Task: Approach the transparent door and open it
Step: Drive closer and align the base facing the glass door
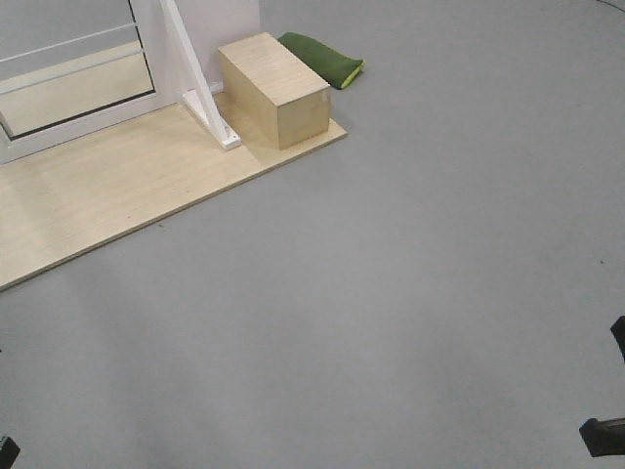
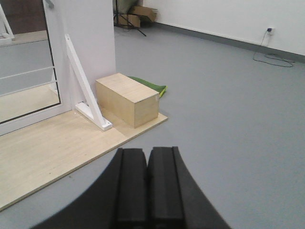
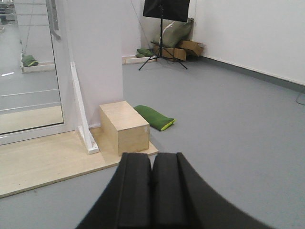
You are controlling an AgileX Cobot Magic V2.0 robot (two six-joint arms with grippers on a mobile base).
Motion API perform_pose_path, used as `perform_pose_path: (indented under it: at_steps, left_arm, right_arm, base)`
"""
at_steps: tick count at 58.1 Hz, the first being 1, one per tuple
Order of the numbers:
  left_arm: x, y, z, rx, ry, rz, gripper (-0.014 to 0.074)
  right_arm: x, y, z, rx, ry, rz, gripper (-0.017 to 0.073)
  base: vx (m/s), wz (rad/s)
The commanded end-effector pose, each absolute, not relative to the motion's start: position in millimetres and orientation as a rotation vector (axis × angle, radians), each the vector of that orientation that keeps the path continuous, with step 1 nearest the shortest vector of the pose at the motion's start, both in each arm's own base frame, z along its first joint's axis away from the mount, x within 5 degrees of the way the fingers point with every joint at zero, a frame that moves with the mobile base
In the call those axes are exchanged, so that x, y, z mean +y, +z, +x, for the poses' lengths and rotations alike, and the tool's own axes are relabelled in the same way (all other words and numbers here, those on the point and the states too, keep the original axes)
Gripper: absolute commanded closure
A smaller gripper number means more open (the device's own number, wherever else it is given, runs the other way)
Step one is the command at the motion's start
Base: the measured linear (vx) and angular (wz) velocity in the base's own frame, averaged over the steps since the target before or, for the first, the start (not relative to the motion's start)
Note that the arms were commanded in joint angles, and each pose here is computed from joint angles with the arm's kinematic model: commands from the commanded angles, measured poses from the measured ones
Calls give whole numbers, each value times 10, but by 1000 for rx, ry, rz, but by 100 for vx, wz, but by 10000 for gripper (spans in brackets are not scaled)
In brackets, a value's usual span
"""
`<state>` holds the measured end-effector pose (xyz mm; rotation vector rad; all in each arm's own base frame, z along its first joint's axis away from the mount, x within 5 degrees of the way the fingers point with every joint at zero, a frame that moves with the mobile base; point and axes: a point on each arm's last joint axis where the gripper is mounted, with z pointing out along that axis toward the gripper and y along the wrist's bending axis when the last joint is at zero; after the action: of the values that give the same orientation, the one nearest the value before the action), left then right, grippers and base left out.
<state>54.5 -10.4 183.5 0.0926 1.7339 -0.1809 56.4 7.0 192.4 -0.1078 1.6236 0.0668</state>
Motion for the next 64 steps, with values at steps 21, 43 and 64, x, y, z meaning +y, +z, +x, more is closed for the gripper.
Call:
perform_pose_path:
  at_steps: [21, 43, 64]
  left_arm:
    - [-103, 1827, 554, 1665, -194, 79, 594]
    - [-103, 1827, 554, 1665, -194, 79, 594]
    - [-103, 1827, 554, 1665, -194, 79, 594]
  right_arm:
    - [54, 1962, 561, 1540, 50, -91, 559]
    - [54, 1962, 561, 1540, 50, -91, 559]
    - [54, 1962, 561, 1540, 50, -91, 559]
  base:
    - [55, 16]
    - [55, 13]
    - [51, 46]
